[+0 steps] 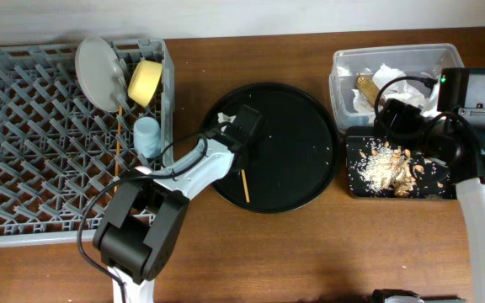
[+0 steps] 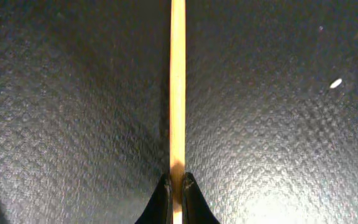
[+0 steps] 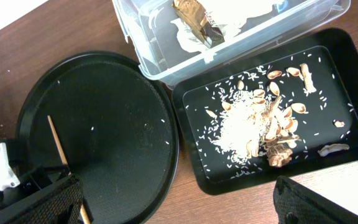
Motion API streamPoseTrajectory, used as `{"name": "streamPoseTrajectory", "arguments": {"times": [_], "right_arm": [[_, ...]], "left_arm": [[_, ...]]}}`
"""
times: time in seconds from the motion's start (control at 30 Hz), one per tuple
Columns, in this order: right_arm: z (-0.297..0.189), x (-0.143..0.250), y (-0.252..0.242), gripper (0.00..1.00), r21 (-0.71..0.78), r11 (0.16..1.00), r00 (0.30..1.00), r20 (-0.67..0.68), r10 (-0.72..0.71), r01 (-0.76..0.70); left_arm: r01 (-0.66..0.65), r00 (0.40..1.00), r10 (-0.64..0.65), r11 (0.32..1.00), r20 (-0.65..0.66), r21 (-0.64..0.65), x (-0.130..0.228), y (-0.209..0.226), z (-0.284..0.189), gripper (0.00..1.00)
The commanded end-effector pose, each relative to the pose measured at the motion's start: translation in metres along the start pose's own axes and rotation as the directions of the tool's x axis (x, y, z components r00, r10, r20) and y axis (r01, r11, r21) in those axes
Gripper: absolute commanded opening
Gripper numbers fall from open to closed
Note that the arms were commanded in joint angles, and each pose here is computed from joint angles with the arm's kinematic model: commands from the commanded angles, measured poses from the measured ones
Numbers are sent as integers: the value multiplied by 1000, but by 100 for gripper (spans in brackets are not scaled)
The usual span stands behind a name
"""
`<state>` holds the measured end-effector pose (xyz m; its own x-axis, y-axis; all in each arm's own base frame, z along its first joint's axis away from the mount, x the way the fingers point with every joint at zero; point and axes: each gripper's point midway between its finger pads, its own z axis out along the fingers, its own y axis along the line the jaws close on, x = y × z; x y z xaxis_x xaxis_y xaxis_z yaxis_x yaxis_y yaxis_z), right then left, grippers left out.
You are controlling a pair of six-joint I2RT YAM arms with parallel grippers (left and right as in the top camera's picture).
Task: Sort waste into correct bins and load items into the dishwasher rack
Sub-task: 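Carry the second chopstick into the rack and release it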
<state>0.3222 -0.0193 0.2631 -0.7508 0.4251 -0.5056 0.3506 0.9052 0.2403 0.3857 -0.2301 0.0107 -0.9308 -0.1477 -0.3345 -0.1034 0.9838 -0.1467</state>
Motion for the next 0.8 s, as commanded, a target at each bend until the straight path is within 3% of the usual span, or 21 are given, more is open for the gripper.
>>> {"name": "streamPoseTrajectory", "arguments": {"times": [0.0, 0.2, 0.37, 0.57, 0.63, 0.77], "right_arm": [[-2, -4, -2, 98, 10, 1000, 1000, 13, 9, -9], [-2, -4, -2, 98, 10, 1000, 1000, 13, 9, -9], [-2, -4, -2, 98, 10, 1000, 1000, 13, 9, -9], [-2, -4, -2, 98, 10, 1000, 1000, 13, 9, -9], [-2, -4, -2, 98, 10, 1000, 1000, 13, 9, -9], [-2, -4, -2, 98, 10, 1000, 1000, 13, 9, -9]], "left_arm": [[-100, 995, 99, 995, 32, 28, -31, -16, -25, 1], [-262, 962, 263, 965, 71, -15, -95, 6, -116, 1], [-364, 930, 367, 927, 26, -88, -118, 70, -179, 1], [-236, 972, 221, 934, -85, -269, -118, 191, -205, 1], [-282, 958, 252, 918, -137, -280, -114, 216, -199, 1], [-209, 976, 176, 928, -131, -307, -114, 252, -180, 1]]}}
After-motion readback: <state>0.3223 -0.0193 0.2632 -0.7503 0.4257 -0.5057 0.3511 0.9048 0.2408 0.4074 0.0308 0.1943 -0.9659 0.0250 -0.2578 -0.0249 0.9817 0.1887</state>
